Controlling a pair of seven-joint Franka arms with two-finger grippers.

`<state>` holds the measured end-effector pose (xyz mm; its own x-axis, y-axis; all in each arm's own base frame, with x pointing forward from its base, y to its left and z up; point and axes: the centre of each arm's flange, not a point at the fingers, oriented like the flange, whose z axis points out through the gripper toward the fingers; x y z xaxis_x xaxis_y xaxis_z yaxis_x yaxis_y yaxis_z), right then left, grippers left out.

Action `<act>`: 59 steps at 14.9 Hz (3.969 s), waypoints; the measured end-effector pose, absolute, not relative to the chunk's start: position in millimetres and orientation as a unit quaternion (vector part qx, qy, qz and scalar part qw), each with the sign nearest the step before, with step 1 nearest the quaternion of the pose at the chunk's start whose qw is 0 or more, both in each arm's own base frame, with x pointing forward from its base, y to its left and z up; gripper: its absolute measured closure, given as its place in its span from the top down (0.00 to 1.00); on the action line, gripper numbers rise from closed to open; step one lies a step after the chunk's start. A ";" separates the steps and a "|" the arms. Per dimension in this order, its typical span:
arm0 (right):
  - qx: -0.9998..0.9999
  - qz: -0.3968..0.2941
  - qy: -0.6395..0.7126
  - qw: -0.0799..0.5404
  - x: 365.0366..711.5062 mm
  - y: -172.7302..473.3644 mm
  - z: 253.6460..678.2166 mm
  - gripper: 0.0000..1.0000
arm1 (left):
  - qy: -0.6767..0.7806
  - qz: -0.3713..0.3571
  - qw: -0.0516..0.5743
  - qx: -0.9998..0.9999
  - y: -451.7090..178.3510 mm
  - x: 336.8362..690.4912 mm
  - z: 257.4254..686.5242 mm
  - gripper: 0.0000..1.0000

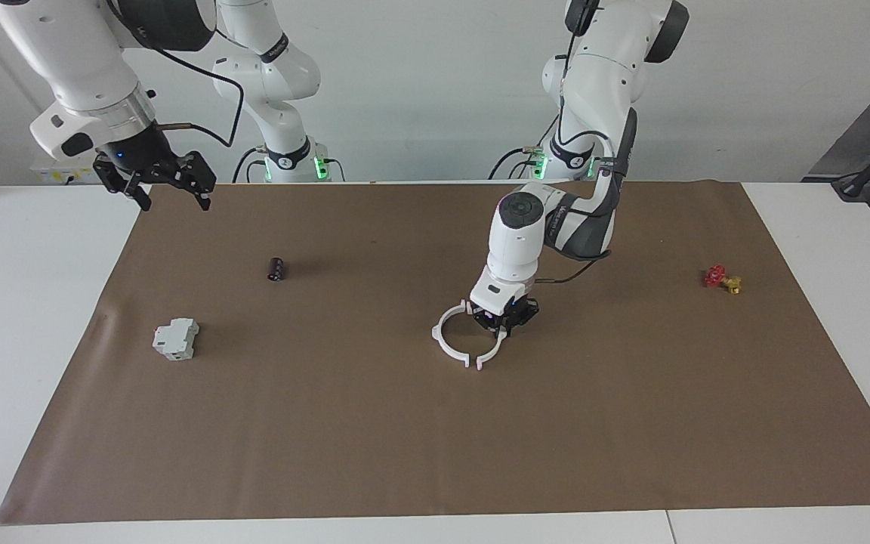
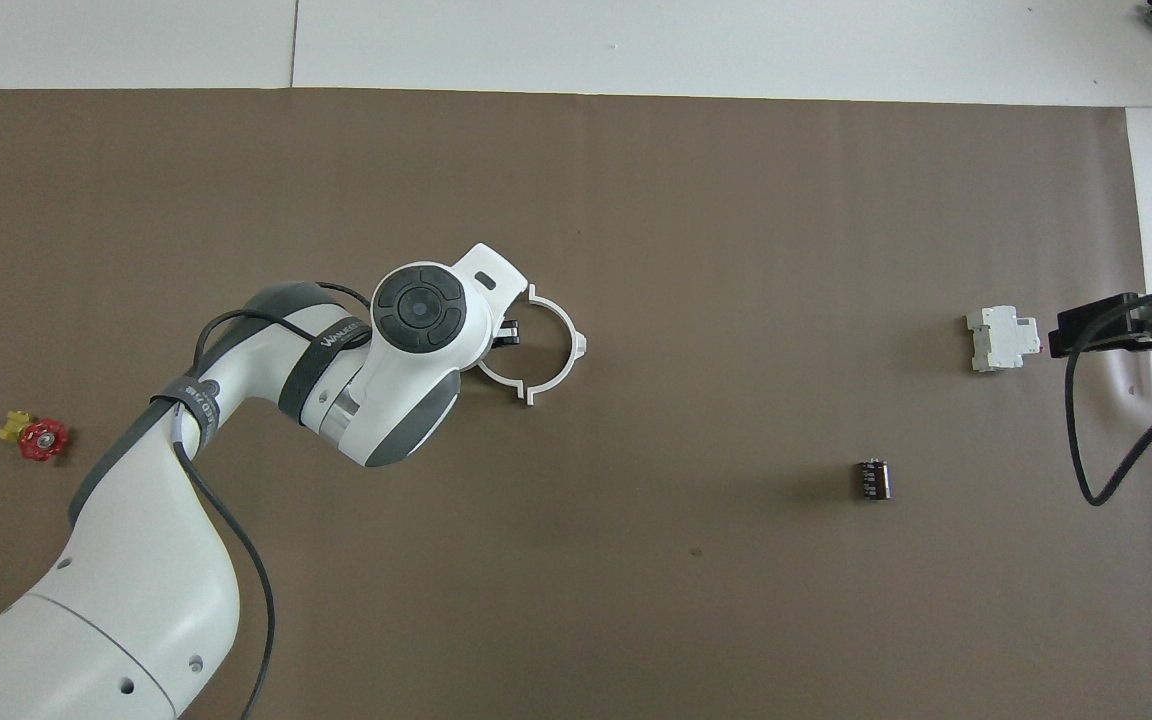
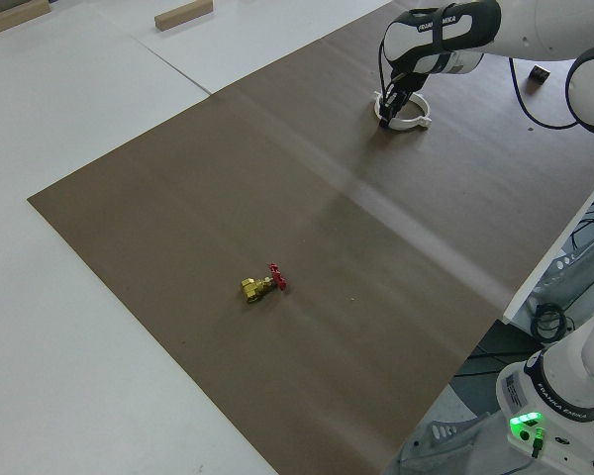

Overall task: Assemble drain pipe with both arms
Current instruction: 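Press the held half-ring against the placed half-ring with the left gripper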

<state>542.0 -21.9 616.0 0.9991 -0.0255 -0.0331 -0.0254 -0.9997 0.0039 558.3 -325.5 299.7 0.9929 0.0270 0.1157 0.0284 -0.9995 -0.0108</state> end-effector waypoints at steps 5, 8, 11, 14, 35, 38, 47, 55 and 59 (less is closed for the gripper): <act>1.000 -0.017 -0.013 0.002 542.0 -21.9 616.0 1.00 | -0.018 -0.059 0.004 -0.998 -330.0 556.0 300.4 0.21; 1.000 -0.017 -0.013 0.002 542.0 -21.9 616.0 1.00 | -0.020 -0.060 0.004 -0.998 -333.5 553.9 301.1 0.21; 1.000 -0.017 -0.013 0.002 542.0 -21.9 616.0 1.00 | -0.024 -0.060 0.003 -0.998 -333.6 553.8 301.1 0.21; 1.000 -0.017 -0.013 0.002 542.0 -21.9 616.0 1.00 | -0.026 -0.060 0.003 -0.998 -333.6 553.8 301.1 0.21; 1.000 -0.017 -0.013 0.002 542.0 -21.9 616.0 1.00 | -0.024 -0.061 0.003 -0.998 -337.6 551.3 300.9 0.21; 1.000 -0.017 -0.013 0.002 542.0 -21.9 616.0 1.00 | -0.019 -0.062 0.007 -0.998 -337.1 550.0 298.5 0.21; 1.000 -0.017 -0.013 0.002 542.0 -21.9 616.0 1.00 | -0.017 -0.063 0.008 -0.998 -337.5 549.0 297.5 0.21; 1.000 -0.017 -0.013 0.002 542.0 -21.9 616.0 1.00 | -0.017 -0.063 0.008 -0.998 -337.5 548.6 297.0 0.21; 1.000 -0.017 -0.013 0.002 542.0 -21.9 616.0 1.00 | -0.017 -0.063 0.008 -0.998 -337.5 548.5 297.0 0.21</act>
<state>542.0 -21.9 616.0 0.9991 -0.0255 -0.0331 -0.0254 -0.9997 0.0039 548.5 -337.5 297.0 0.9915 0.0329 0.1255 0.0349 -0.9993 -0.0139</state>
